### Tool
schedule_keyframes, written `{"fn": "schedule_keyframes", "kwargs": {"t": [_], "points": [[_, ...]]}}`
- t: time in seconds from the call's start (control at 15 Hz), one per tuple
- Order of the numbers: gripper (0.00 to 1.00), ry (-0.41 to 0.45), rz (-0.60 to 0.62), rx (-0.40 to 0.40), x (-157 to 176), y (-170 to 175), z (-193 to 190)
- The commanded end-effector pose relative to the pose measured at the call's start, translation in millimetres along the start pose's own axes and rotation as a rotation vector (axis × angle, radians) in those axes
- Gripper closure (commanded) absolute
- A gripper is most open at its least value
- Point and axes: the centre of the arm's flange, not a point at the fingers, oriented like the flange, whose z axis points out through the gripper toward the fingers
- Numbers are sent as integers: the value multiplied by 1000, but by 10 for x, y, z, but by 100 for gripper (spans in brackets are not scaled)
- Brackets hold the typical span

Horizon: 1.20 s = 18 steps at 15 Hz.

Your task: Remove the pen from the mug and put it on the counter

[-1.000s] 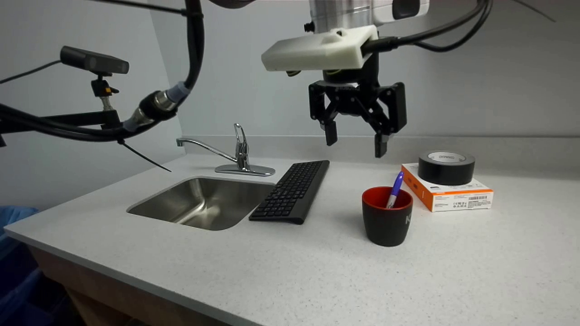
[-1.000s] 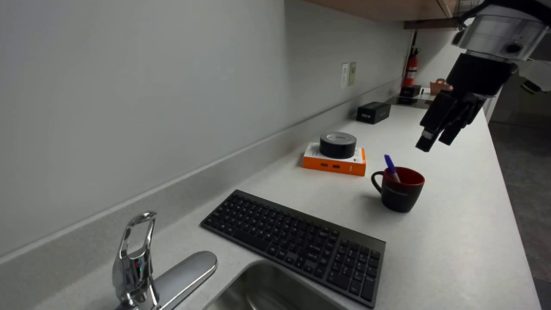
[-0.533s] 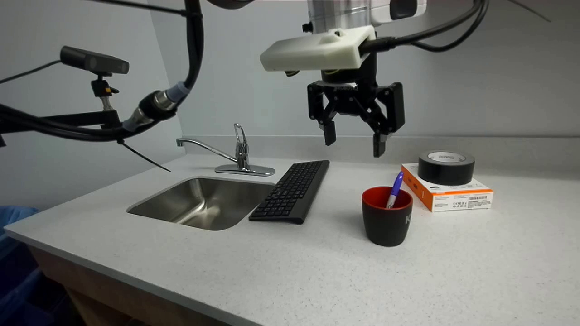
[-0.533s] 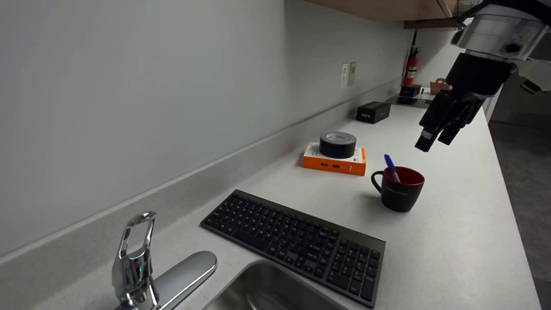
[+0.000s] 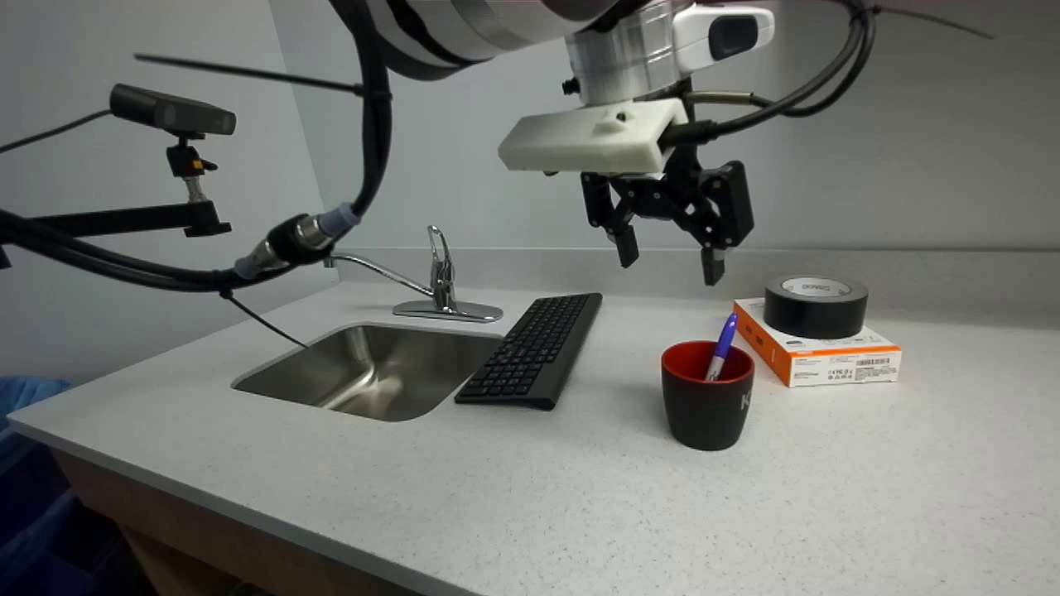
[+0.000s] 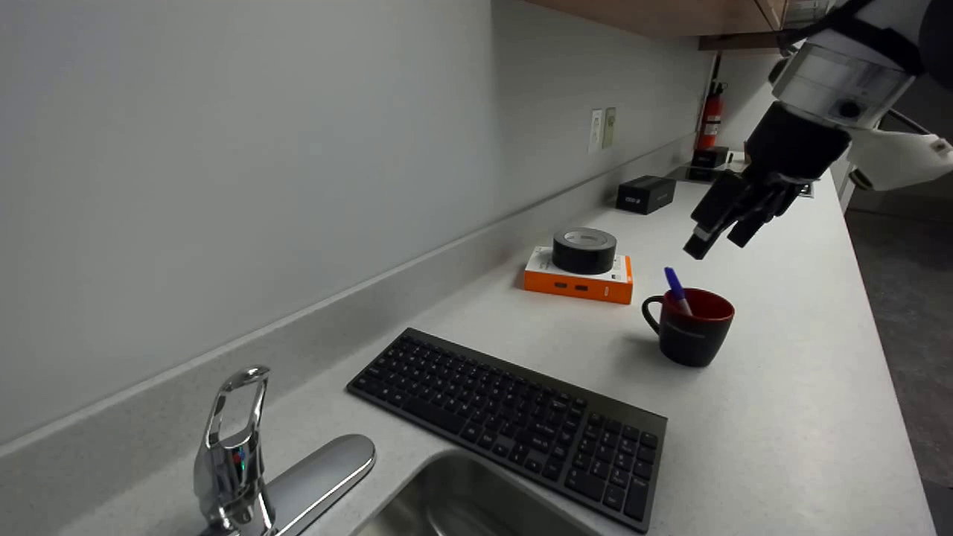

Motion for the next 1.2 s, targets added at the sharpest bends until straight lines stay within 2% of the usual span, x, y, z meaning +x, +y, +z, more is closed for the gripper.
{"fn": "schedule_keyframes", "kwargs": {"t": [0.0, 0.2, 1.13], "points": [[0, 75, 29, -61, 6, -16, 223], [0, 115, 51, -98, 31, 24, 368], [0, 148, 127, -223, 89, 160, 785]]}}
